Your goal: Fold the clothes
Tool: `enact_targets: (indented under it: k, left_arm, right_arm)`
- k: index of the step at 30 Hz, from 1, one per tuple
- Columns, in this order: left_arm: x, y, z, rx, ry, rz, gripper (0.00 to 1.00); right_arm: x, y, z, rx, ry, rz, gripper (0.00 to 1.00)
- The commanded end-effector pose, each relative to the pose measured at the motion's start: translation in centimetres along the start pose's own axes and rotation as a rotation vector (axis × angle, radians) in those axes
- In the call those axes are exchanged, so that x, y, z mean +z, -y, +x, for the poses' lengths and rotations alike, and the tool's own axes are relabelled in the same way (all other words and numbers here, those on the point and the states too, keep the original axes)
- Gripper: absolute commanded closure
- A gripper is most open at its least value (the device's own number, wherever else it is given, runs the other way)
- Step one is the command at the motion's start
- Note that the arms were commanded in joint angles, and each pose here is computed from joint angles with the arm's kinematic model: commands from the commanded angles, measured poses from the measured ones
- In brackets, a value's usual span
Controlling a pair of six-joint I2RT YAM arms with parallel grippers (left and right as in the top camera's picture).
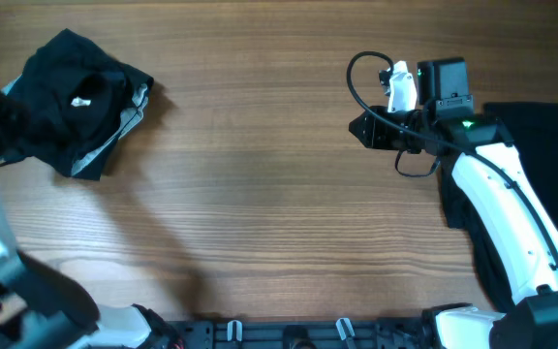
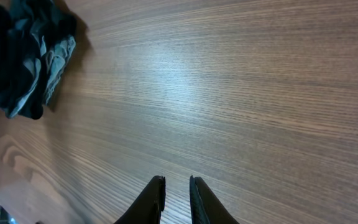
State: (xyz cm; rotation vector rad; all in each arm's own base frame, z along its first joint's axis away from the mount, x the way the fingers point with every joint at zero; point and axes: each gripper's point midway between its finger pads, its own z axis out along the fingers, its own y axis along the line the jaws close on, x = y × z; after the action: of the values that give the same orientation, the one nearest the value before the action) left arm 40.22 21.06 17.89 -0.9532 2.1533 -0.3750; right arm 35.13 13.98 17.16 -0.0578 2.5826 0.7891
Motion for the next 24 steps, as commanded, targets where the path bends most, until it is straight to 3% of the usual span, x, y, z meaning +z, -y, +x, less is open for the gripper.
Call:
enact_targets:
  k: [1,3,5,6,10,12,14,15,16,19,20,24]
  left_arm:
    - [8.1,-0.9,3.6,0.062,-0.119,-0.010,0.96]
    - [11.9,-1.2,7.1,0.073,-0.212,-0.014,0.86]
    - [12.1,0.1,7.0,0.114,-0.203,0.001,0.62]
    - [10.8,1.2,5.9,0.141,-0.184,0.011,0.59]
    - [-0.4,7.8,1.5,0.346,-0.095,0.064,0.50]
    - [-5.3,10.5,1.3,0.432,-0.043,0.092,0.45]
    - [-11.9,13.6,3.3,0.557,0.008,0.137,0.36]
    - [-15.1,14.9,5.2,0.611,0.015,0.160,0.24]
    - [-17.5,15.5,7.1,0.638,0.012,0.167,0.00]
    - [-21.9,15.3,11.0,0.694,-0.001,0.133,0.00]
    - [-23.1,14.6,12.2,0.701,-0.016,0.118,0.00]
    - [-25.1,14.1,13.3,0.704,-0.002,0.125,0.00]
  right_arm:
    - [0.0,0.3,-0.4,0.023,0.011,0.022,0.82]
    - [0.0,0.3,-0.3,0.023,0.010,0.022,0.82]
    - [0.0,0.3,-0.5,0.018,0.018,0.026,0.82]
    - [-0.1,0.4,-0.7,0.013,0.024,0.037,0.82]
    - [-3.5,-1.0,-3.3,-0.100,0.138,0.070,0.83]
    - [-6.8,-2.3,-5.0,-0.162,0.232,0.103,0.83]
    - [-11.2,-4.3,-6.2,-0.228,0.351,0.120,0.82]
    - [-14.0,-5.8,-6.1,-0.272,0.425,0.106,0.76]
    - [-15.7,-6.8,-5.6,-0.295,0.464,0.094,0.67]
    - [-19.9,-8.8,-3.6,-0.354,0.549,0.073,0.39]
    - [-21.5,-9.4,-2.7,-0.367,0.581,0.066,0.00]
    - [-23.2,-9.7,-0.5,-0.362,0.592,0.061,0.00]
